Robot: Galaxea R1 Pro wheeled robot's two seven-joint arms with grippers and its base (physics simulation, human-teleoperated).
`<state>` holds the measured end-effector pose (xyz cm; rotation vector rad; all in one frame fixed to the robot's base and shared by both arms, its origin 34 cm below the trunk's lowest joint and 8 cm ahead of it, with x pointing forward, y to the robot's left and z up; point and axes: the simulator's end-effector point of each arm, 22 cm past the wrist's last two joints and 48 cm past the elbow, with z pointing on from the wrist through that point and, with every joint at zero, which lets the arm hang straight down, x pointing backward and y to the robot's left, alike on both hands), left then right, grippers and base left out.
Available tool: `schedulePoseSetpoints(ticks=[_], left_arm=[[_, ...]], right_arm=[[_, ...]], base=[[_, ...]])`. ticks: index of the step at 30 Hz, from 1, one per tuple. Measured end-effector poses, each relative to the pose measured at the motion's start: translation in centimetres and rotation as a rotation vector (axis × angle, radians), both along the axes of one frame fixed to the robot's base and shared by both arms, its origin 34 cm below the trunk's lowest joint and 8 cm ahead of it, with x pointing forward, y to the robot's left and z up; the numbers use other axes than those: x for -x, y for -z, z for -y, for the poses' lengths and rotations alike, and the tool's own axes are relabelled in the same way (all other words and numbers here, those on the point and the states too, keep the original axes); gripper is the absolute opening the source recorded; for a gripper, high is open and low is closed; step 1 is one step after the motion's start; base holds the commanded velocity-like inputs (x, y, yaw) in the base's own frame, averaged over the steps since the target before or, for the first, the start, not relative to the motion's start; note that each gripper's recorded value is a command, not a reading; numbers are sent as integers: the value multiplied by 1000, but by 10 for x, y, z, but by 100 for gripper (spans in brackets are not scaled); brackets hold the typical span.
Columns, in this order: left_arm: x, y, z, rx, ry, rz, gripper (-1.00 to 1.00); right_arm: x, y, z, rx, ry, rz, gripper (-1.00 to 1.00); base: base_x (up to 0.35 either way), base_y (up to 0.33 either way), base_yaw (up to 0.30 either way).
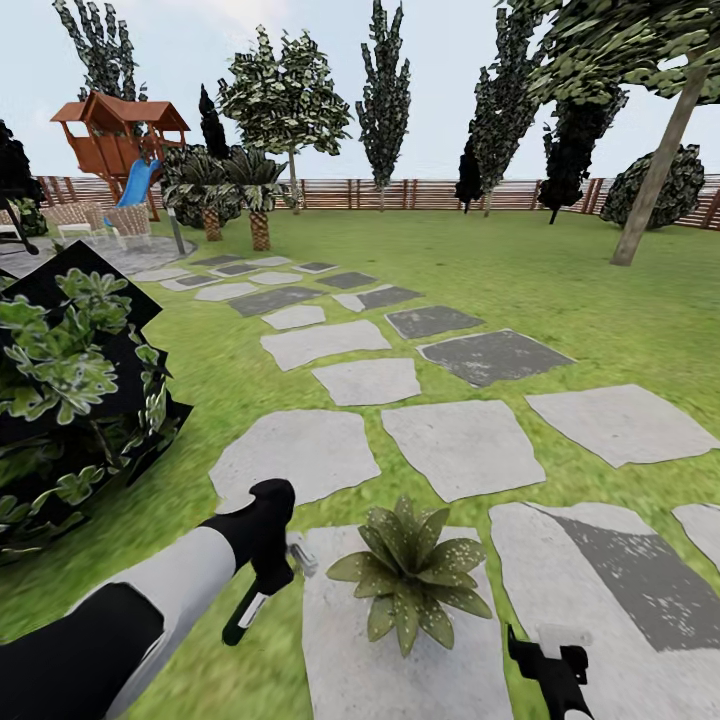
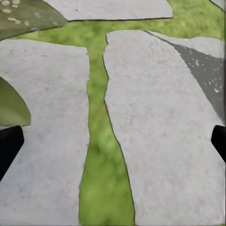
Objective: Pick up the pesticide atomizer in the garden and spray insectifuge to fully cover both potted plants in the garden.
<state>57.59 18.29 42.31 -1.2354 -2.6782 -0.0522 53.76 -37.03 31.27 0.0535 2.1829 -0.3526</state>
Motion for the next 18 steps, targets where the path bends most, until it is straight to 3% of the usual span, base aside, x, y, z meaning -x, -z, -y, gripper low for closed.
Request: schedulePoseSetpoints(ticks=[4,9,11,13,15,18], left_arm=[[-3,8,-1,-26,8,44,-100],[-9,16,19,56,-64,92,-100],[-7,20,38,141,-77,97,-100],[-7,20,49,185,-82,99,-100],[-1,25,47,188,-89,83,-100],[19,39,34,155,-102,24,-100]], right_arm=[[11,7,8,10,7,-27,100],[14,8,9,11,6,-33,100],[15,9,9,11,6,-34,100],[15,9,9,11,6,-34,100],[15,9,9,11,6,-36,100],[15,9,8,10,6,-36,100]], base=[[0,0,0],[0,0,0],[0,0,0],[0,0,0],[0,0,0],[0,0,0]])
